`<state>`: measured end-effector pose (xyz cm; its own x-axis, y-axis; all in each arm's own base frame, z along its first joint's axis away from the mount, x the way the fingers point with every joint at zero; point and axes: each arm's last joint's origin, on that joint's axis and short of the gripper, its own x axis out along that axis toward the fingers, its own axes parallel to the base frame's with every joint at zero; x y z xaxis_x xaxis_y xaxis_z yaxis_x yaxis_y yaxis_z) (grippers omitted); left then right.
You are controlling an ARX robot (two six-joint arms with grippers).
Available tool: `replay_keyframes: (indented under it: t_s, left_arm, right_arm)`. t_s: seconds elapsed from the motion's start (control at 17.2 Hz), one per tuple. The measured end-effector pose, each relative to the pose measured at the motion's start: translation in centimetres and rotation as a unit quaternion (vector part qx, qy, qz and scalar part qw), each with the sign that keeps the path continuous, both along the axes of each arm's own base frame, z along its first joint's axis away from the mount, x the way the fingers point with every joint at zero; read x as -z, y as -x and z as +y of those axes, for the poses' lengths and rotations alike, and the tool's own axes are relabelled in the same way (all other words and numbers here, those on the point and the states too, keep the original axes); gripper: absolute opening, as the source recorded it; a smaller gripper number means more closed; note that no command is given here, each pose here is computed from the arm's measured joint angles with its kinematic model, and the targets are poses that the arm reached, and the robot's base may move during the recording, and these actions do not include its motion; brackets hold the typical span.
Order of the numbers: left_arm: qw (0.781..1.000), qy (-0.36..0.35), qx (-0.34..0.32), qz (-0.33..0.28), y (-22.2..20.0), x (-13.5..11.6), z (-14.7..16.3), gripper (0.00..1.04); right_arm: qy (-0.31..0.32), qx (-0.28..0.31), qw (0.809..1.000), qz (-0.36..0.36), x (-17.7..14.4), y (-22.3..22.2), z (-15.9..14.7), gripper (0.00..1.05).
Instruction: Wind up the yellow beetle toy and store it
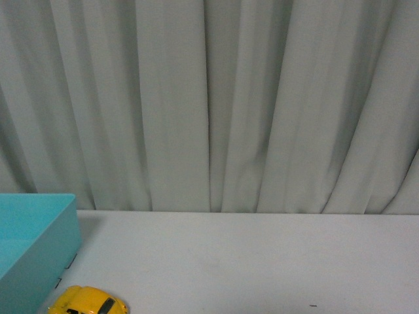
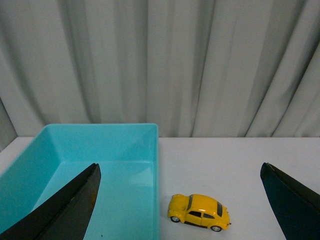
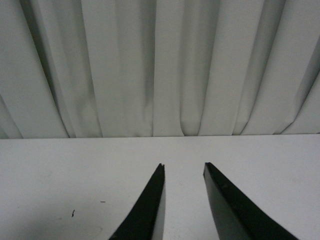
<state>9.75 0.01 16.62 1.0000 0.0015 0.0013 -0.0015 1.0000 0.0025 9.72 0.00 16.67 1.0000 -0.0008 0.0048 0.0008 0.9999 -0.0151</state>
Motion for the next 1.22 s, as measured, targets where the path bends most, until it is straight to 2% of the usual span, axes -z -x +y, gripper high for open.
replay_keyframes:
  t_s: [0.35, 0.41, 0.47, 0.52, 0.58, 0.64, 0.7, 0.76, 0.87, 0.93, 0.99, 1.16, 1.22]
  left_arm:
    - [1.000, 0.000, 0.000, 0.000, 0.0, 0.0, 0.0, 0.98]
    - [1.000, 0.000, 0.000, 0.000, 0.0, 0.0, 0.0, 0.98]
    - [1.000, 0.000, 0.000, 0.000, 0.0, 0.0, 0.0, 0.98]
    - [0.994, 0.030, -0.011, 0.100, 0.2, 0.1, -0.1, 0.98]
    - [0.968, 0.090, -0.039, 0.229, -0.3, -1.1, -0.3, 0.98]
    - [0.960, 0.110, -0.047, 0.252, -0.6, -1.9, -0.3, 0.98]
    - [0.957, 0.131, -0.053, 0.252, -1.0, -2.9, -0.3, 0.98]
    - [0.962, 0.153, -0.053, 0.221, -1.9, -4.9, -0.3, 0.98]
    - [0.974, 0.151, -0.051, 0.160, -4.1, -8.5, -0.3, 0.98]
    - [0.978, 0.143, -0.041, 0.146, -5.4, -9.5, -0.3, 0.98]
    - [0.981, 0.122, -0.034, 0.148, -7.6, -9.7, -0.3, 0.98]
    - [0.979, 0.041, -0.004, 0.199, -15.8, -8.2, -0.4, 0.98]
    - [0.979, 0.024, 0.010, 0.202, -17.3, -8.1, -0.5, 0.98]
  right_arm:
    - [0.000, 0.000, 1.000, 0.000, 0.0, 0.0, 0.0, 0.91]
    - [0.000, 0.000, 1.000, 0.000, 0.0, 0.0, 0.0, 1.00]
    - [0.000, 0.000, 1.000, 0.000, 0.0, 0.0, 0.0, 0.97]
    - [0.000, 0.000, 1.000, 0.000, 0.0, 0.0, 0.0, 0.98]
    - [0.000, -0.001, 1.000, 0.000, 0.0, 0.0, 0.0, 0.98]
    - [0.000, -0.001, 1.000, 0.000, 0.0, 0.0, 0.0, 0.98]
    - [0.000, 0.000, 1.000, 0.000, 0.0, 0.0, 0.0, 0.98]
    - [0.000, 0.000, 1.000, 0.000, 0.0, 0.0, 0.0, 0.98]
    - [0.000, 0.000, 1.000, 0.000, 0.0, 0.0, 0.0, 0.98]
    - [0.000, 0.001, 1.000, 0.000, 0.0, 0.0, 0.0, 0.98]
    - [0.000, -0.001, 1.000, 0.001, 0.0, 0.0, 0.0, 0.98]
    - [0.000, 0.000, 1.000, 0.001, 0.0, 0.0, 0.0, 0.98]
    - [0.000, 0.000, 1.000, 0.001, 0.0, 0.0, 0.0, 0.98]
